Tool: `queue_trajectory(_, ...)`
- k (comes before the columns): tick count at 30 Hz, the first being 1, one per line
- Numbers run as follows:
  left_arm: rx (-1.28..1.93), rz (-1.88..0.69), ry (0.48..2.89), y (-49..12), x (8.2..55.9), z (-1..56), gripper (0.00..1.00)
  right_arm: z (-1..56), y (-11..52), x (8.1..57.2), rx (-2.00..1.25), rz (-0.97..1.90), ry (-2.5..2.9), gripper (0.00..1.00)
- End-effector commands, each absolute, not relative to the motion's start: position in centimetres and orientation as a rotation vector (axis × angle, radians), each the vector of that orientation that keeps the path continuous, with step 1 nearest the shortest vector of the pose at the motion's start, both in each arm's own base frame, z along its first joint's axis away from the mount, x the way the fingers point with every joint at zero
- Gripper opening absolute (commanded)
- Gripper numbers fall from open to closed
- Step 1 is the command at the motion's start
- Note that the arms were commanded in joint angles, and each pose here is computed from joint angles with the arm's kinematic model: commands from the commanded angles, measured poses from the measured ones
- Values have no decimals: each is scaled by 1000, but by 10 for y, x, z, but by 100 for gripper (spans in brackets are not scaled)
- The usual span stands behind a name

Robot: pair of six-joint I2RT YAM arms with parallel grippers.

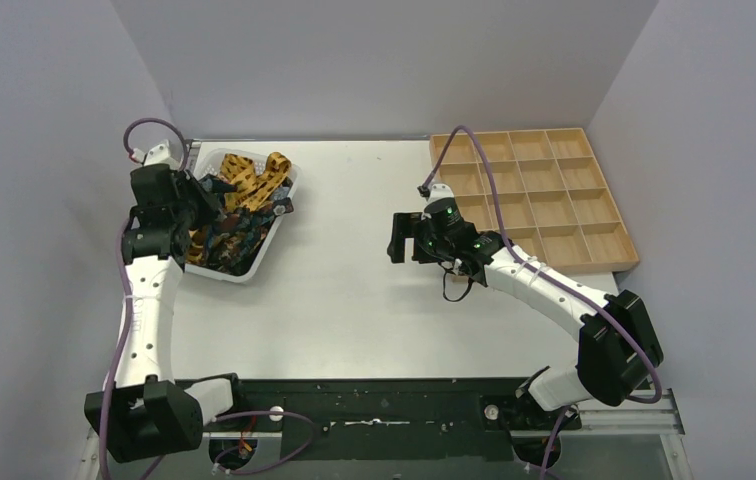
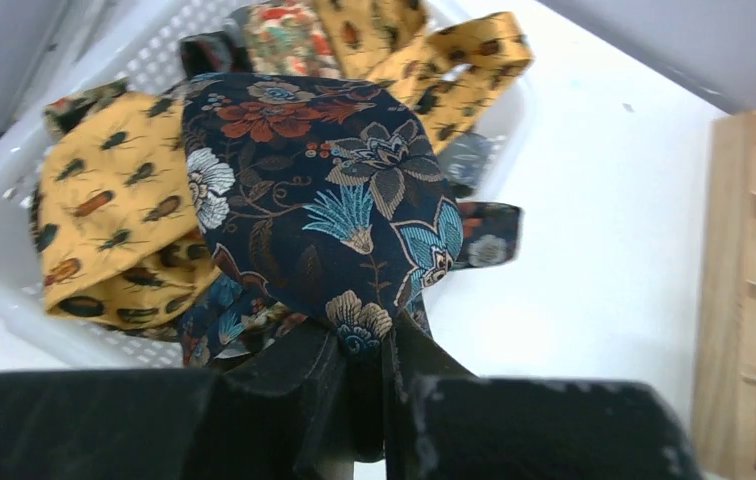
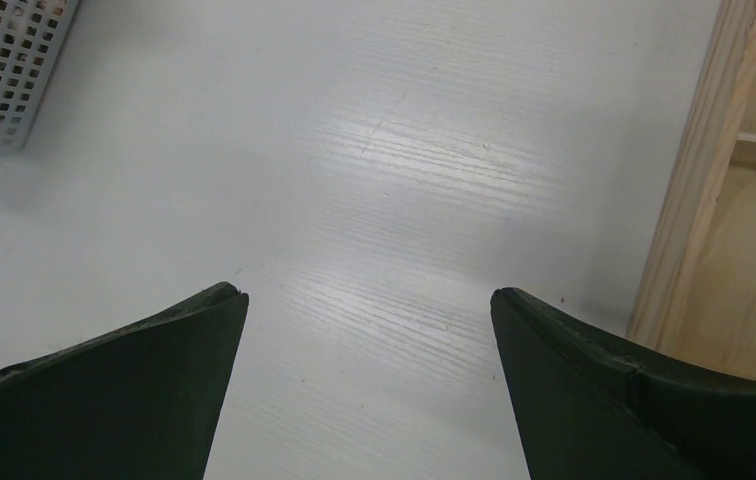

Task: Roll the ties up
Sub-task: Pick up the tie from the bin, then place the tie at the center of the board.

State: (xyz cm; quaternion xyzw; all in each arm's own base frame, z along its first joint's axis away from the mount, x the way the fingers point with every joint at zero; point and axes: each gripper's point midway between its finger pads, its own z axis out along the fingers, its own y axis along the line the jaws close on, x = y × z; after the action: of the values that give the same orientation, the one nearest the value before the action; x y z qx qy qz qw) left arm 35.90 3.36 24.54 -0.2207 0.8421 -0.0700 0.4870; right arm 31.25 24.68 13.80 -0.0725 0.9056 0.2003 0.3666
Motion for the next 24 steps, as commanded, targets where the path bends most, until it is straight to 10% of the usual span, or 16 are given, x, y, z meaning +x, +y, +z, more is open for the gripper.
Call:
queue_trajectory(1,-357,-411,2033,-8,353,275,0,150,257,311,-172,596,2286,100)
queue_trajectory(13,87,-867,1887,-156,326,342,0,166,253,316,-65,705,2218,100)
queue_trajectory(24,410,-943,1977,-290,277,288,0,180,158,334,254,446,2119,100)
